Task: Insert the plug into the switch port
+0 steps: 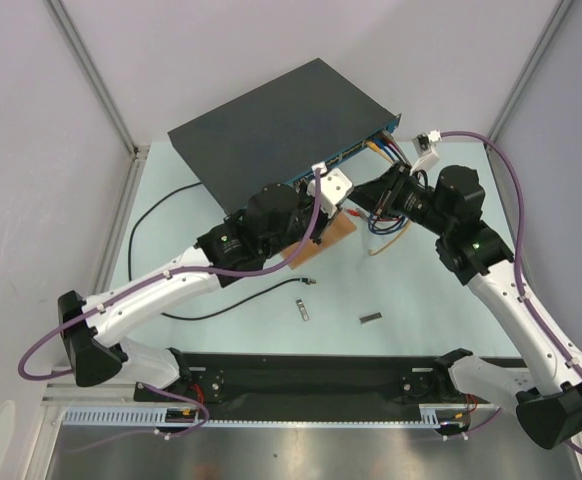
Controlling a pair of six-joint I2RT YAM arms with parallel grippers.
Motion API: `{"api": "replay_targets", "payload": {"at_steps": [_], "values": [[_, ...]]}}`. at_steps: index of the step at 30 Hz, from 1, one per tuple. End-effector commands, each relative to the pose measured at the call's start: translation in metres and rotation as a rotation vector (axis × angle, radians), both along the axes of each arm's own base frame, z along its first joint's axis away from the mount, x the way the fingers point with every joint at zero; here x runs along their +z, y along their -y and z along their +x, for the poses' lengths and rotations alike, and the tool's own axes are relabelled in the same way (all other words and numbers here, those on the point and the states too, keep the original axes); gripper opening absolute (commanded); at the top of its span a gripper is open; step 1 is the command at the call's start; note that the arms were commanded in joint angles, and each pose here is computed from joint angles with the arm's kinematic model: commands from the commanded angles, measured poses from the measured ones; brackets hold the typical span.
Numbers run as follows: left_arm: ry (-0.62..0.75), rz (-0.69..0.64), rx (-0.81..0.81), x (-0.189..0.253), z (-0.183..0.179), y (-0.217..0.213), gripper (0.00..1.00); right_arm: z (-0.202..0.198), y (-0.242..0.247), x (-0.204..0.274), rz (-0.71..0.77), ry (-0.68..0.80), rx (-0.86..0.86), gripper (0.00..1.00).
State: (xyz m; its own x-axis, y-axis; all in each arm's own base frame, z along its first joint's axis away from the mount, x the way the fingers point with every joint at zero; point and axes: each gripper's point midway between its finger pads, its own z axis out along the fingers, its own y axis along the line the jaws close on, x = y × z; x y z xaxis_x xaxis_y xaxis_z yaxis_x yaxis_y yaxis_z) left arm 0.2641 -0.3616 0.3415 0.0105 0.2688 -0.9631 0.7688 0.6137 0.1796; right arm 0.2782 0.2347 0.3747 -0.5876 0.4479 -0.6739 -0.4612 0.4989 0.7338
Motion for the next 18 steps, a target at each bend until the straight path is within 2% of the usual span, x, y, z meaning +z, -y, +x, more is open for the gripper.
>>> {"api": "replay_targets", "payload": {"at_steps": [1,2,3,6,7,9,11,12,14,15,16,18], "values": [[0.025,-0.064,-0.076,0.028,-0.016,0.008,0.0,-0.015,-0.01,0.02,0.048,0.07,0.084,0.17],[0.014,-0.062,-0.103,0.026,-0.021,0.008,0.0,-0.011,-0.005,0.022,0.045,0.086,0.071,0.27],[0.0,-0.069,-0.117,0.029,-0.026,0.003,0.0,-0.009,-0.002,0.029,0.049,0.112,0.062,0.41],[-0.039,-0.076,-0.189,0.03,-0.042,-0.01,0.0,-0.006,0.011,0.042,0.001,0.195,0.049,0.6],[-0.049,-0.081,-0.198,0.03,-0.042,-0.017,0.0,-0.008,0.014,0.045,-0.024,0.232,0.063,0.7],[-0.119,-0.086,-0.307,0.024,-0.061,-0.02,0.0,-0.01,0.022,0.049,-0.108,0.339,0.088,0.78],[-0.163,-0.102,-0.372,0.027,-0.073,-0.028,0.0,-0.018,0.022,0.046,-0.154,0.372,0.14,0.83],[-0.22,-0.089,-0.454,0.021,-0.089,-0.028,0.0,-0.019,0.024,0.038,-0.19,0.367,0.158,0.87],[-0.267,-0.093,-0.513,0.022,-0.101,-0.032,0.0,-0.029,0.024,0.041,-0.272,0.468,0.228,0.89],[-0.32,-0.072,-0.571,0.016,-0.116,-0.035,0.0,-0.033,0.025,0.031,-0.309,0.449,0.265,0.92],[-0.341,-0.068,-0.586,0.014,-0.12,-0.037,0.0,-0.04,0.025,0.037,-0.365,0.551,0.31,0.93],[-0.41,-0.046,-0.612,0.005,-0.13,-0.044,0.0,-0.049,0.028,0.028,-0.417,0.56,0.357,0.95]]}}
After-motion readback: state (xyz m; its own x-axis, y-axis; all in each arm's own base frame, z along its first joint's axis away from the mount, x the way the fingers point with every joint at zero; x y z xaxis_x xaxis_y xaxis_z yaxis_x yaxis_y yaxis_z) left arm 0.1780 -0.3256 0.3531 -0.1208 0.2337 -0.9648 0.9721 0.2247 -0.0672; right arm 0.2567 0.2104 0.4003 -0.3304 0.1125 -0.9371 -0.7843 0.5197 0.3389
